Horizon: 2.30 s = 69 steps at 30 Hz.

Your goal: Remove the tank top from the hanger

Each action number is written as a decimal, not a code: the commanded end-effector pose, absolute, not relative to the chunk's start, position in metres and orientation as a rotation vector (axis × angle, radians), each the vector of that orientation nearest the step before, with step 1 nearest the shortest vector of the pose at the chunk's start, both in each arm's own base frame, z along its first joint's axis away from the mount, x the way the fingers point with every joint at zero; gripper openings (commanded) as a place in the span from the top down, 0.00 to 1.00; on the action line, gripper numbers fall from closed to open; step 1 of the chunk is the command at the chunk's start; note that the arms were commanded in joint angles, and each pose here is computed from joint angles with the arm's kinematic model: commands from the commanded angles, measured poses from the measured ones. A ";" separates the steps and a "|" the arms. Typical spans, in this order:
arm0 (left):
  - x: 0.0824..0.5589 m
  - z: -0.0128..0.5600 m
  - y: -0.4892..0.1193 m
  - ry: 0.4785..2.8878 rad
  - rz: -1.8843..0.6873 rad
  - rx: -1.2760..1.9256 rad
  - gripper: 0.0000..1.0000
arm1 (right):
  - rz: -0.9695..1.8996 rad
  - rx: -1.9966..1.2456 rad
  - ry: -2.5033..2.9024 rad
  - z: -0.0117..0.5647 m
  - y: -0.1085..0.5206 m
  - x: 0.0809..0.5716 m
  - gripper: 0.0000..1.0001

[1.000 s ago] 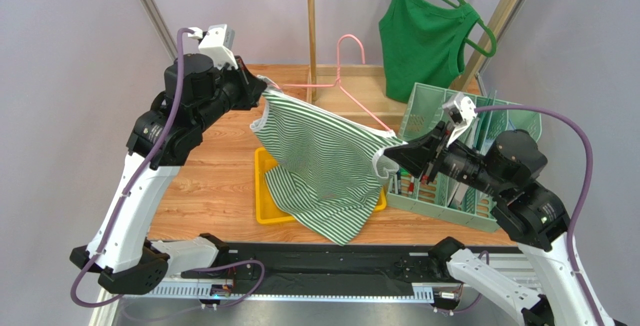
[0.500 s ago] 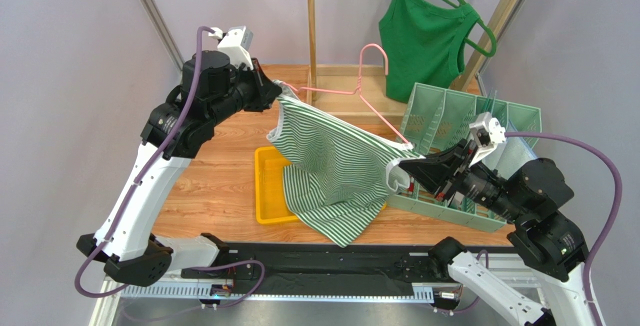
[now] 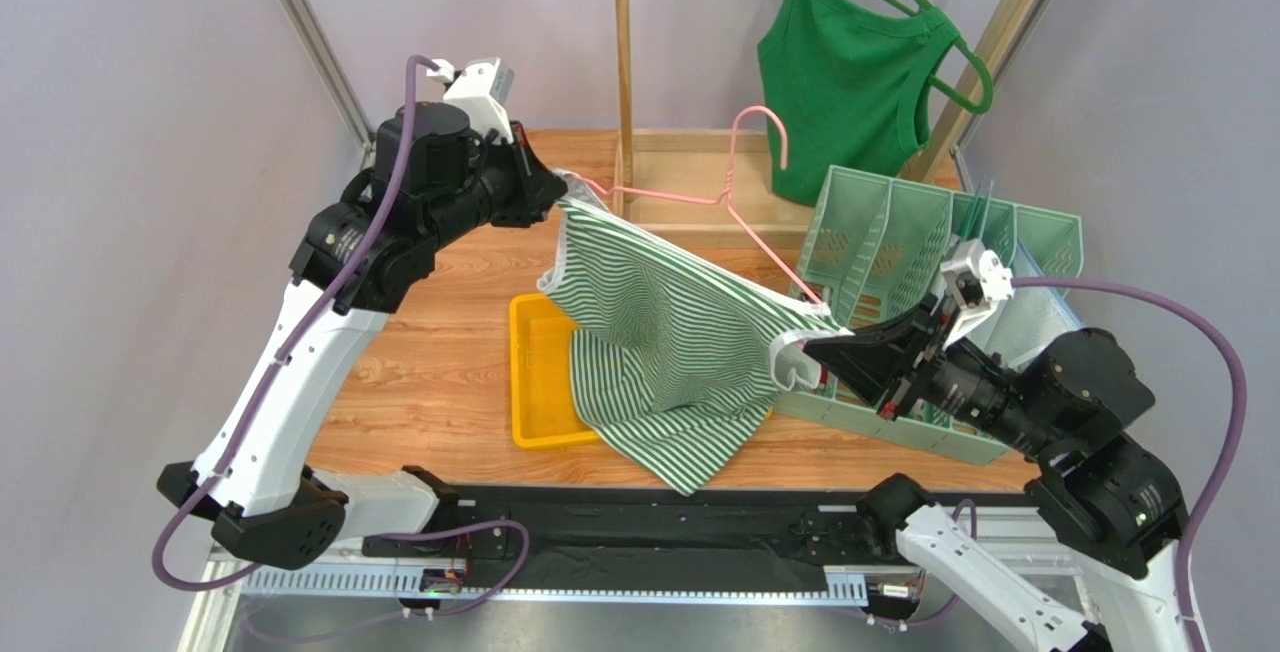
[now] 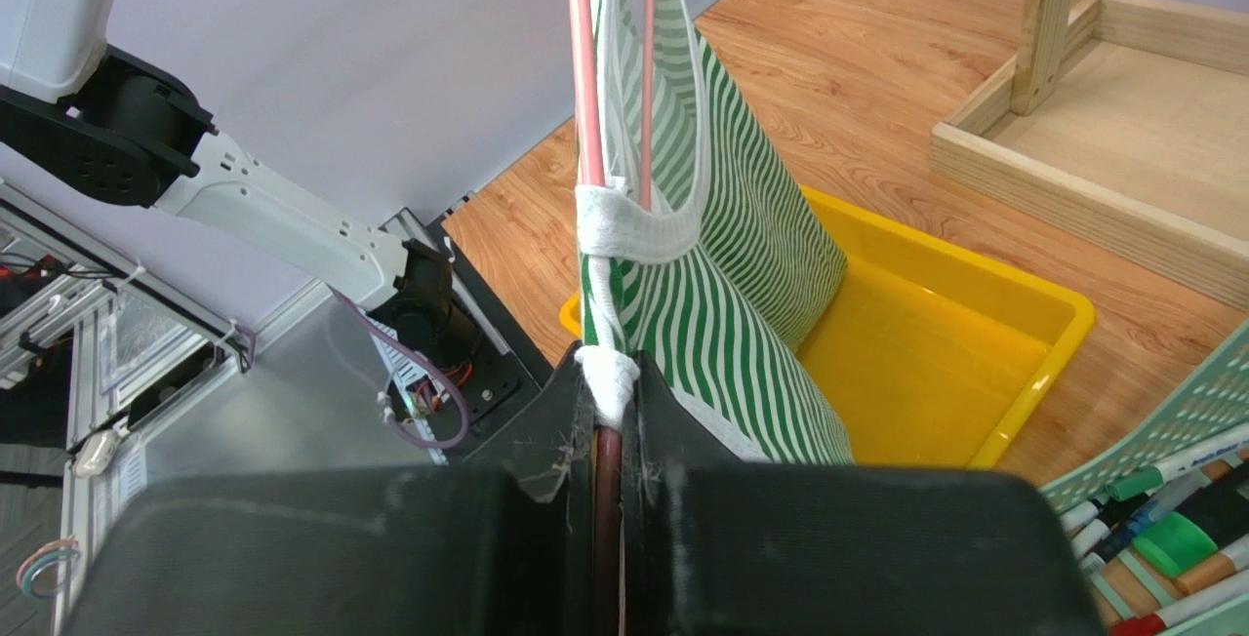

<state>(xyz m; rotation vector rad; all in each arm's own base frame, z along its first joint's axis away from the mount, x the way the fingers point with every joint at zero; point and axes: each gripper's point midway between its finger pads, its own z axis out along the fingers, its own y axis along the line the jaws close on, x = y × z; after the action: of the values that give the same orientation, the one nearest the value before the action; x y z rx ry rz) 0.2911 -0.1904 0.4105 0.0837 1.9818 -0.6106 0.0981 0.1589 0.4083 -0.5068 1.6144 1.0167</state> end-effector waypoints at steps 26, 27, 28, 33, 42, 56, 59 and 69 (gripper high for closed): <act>0.300 0.361 -0.150 2.066 -0.467 0.019 1.00 | 1.003 -0.383 1.087 0.504 0.119 0.064 1.00; 0.297 0.358 -0.149 2.064 -0.467 0.023 1.00 | 0.997 -0.377 1.124 0.501 0.126 0.078 1.00; 0.296 0.361 -0.148 2.048 -0.468 0.023 1.00 | 0.996 -0.367 1.146 0.499 0.130 0.087 1.00; 0.283 0.368 -0.141 2.003 -0.469 0.049 0.95 | 1.029 -0.359 1.261 0.490 0.162 0.130 1.00; 0.232 0.373 -0.117 1.931 -0.453 0.146 0.31 | 0.912 -0.458 1.383 0.480 0.194 0.187 1.00; 0.113 0.500 -0.140 1.328 -0.684 0.703 0.20 | 1.299 -0.927 1.471 0.431 0.251 0.136 1.00; 0.125 0.500 -0.149 1.357 -0.692 0.742 0.17 | 1.385 -0.973 1.495 0.415 0.254 0.123 1.00; 0.144 0.443 -0.185 1.494 -0.831 0.923 0.20 | 1.525 -1.062 1.485 0.407 0.257 0.104 1.00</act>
<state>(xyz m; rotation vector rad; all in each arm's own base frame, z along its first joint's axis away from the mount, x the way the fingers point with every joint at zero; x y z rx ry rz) 0.1577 -0.1735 0.4576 0.7976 1.5075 -0.7518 0.1184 0.2563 0.3886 -0.9876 1.5956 1.4572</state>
